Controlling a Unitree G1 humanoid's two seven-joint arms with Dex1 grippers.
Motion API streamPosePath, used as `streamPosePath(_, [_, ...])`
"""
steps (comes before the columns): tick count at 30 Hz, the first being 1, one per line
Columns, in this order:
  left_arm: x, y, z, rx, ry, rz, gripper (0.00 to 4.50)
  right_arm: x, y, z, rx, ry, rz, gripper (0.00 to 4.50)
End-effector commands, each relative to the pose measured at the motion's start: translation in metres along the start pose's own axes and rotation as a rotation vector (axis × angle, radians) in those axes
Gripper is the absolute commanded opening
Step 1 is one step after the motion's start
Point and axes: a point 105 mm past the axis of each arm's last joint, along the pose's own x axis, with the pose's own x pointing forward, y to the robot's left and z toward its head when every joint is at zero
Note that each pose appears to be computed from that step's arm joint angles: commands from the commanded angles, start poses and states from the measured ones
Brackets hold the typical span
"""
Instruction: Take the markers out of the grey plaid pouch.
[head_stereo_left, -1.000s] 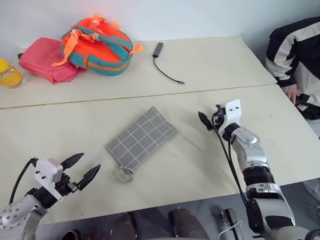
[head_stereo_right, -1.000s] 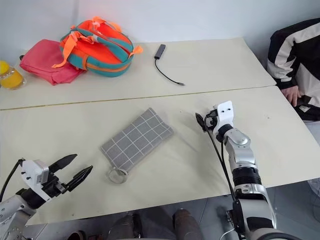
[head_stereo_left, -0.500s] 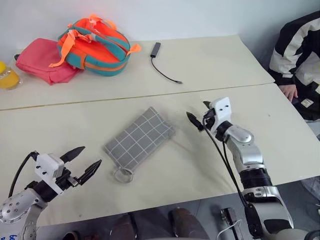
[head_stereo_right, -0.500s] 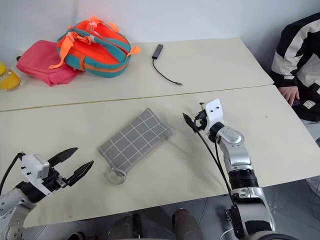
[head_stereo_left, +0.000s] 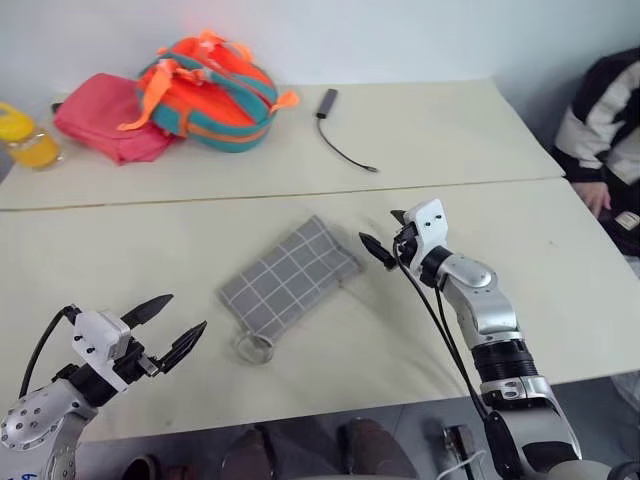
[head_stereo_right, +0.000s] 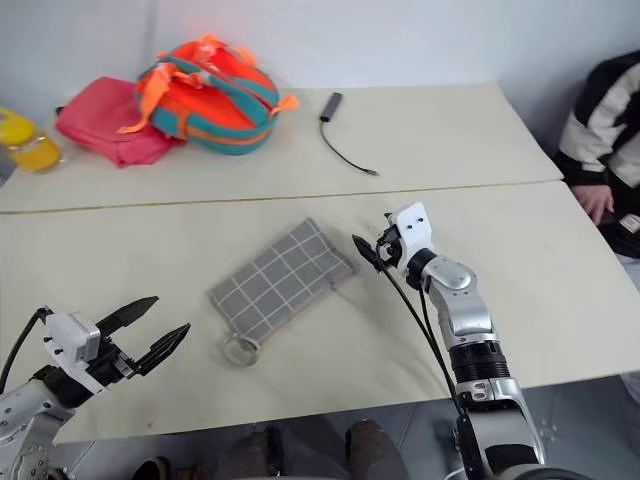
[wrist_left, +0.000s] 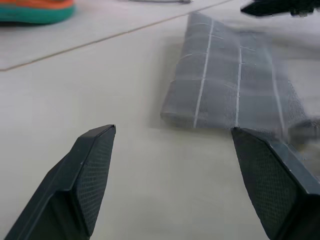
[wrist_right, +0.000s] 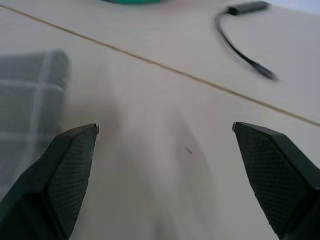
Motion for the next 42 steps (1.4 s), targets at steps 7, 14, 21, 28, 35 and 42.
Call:
streamPosePath(7, [-0.001, -0.015, 0.007, 0.128, -0.011, -0.073, 3.94, 0.006, 0.046, 0.016, -0.063, -0.076, 0.179, 4.50])
streamPosePath(14, [0.000, -0.025, 0.009, 0.291, -0.015, -0.125, 3.97, 0.020, 0.074, 0.010, -0.078, -0.062, 0.256, 3.87])
streamPosePath(21, [-0.002, -0.026, 0.006, 0.472, -0.002, -0.147, 3.97, 0.024, 0.085, -0.003, -0.176, -0.021, 0.293, 1.40])
streamPosePath(28, [0.018, -0.035, -0.005, 0.716, 0.003, -0.237, 3.97, 0.024, 0.060, -0.012, -0.206, 0.032, 0.198, 0.08])
streamPosePath(35, [0.052, -0.015, -0.003, 0.835, -0.016, -0.160, 3.97, 0.023, 0.062, -0.015, -0.188, 0.038, 0.205, 0.08])
streamPosePath(42, [0.078, -0.020, -0.008, 0.832, -0.037, -0.201, 3.97, 0.022, 0.066, -0.013, -0.187, 0.035, 0.209, 0.08])
